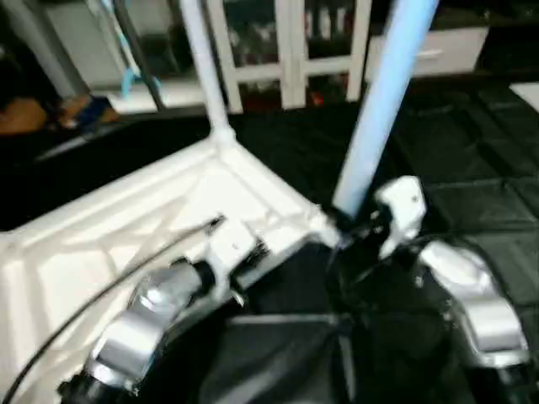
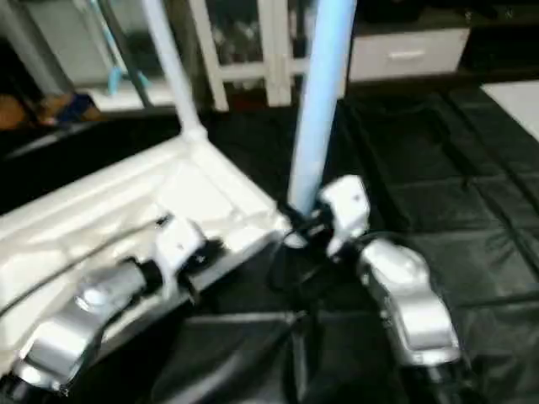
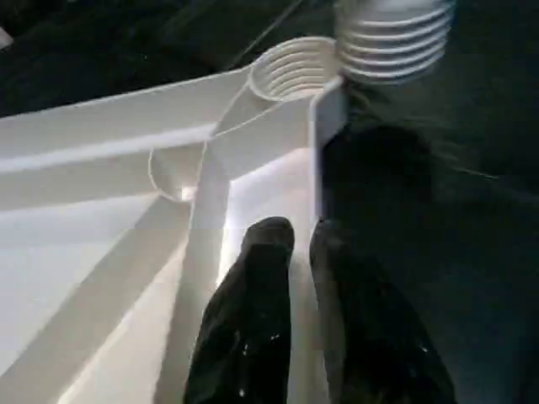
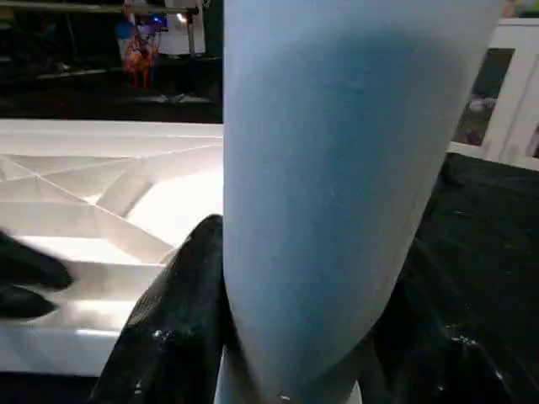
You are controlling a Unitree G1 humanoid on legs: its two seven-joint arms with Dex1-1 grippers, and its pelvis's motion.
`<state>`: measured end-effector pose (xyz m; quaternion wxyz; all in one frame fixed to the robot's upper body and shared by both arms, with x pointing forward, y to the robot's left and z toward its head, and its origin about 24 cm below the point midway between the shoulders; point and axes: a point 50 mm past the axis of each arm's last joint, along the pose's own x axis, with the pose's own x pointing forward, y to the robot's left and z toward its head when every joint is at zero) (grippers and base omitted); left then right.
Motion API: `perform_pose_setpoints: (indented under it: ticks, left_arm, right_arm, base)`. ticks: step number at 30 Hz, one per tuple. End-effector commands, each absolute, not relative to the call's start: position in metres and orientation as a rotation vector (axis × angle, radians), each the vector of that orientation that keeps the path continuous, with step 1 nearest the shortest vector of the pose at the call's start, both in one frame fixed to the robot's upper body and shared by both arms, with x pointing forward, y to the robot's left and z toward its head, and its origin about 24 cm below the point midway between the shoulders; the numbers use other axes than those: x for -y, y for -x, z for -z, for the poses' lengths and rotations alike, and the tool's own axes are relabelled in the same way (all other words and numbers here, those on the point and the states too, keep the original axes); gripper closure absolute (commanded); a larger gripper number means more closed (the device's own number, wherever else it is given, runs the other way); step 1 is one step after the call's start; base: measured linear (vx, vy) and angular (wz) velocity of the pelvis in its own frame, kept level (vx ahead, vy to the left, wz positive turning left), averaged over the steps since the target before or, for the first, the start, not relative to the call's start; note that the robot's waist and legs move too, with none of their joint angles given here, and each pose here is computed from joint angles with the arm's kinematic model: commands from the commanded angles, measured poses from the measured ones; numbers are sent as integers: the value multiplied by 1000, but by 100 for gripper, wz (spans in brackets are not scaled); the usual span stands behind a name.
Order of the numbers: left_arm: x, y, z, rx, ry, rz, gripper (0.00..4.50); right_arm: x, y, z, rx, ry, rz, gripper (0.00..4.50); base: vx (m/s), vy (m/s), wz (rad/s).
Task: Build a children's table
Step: Rotate table base
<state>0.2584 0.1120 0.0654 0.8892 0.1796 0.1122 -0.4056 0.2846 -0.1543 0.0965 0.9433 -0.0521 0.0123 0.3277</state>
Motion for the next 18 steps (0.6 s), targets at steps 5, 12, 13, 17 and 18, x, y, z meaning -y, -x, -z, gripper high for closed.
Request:
perform_pose_setpoints:
  ticks: [5,12,13,17,18]
  left_arm:
    - [-115,-253,-67,-179,-419,893,382]
    - [-104,-247,-61,-117,-522,1122,382]
    - [-104,-247,-61,-117,-522,1122,382]
    - [-104,-254,-58,-73,-680,1313,382]
    - [-106,-257,-60,-71,-680,1303,382]
  right_arm:
    - [143,-290,-103,3,84,-686,263]
    - [151,-294,-106,18,54,-632,263]
    - [151,-294,-106,18,54,-632,263]
    - [156,-294,-110,30,57,-611,263]
    - [157,-293,-111,34,52,-607,263]
  base:
    - [-98,48,-1]
    - [-79,36,0]
    - [-62,37,-6]
    - [-71,30,-4]
    - [-86,15,-2]
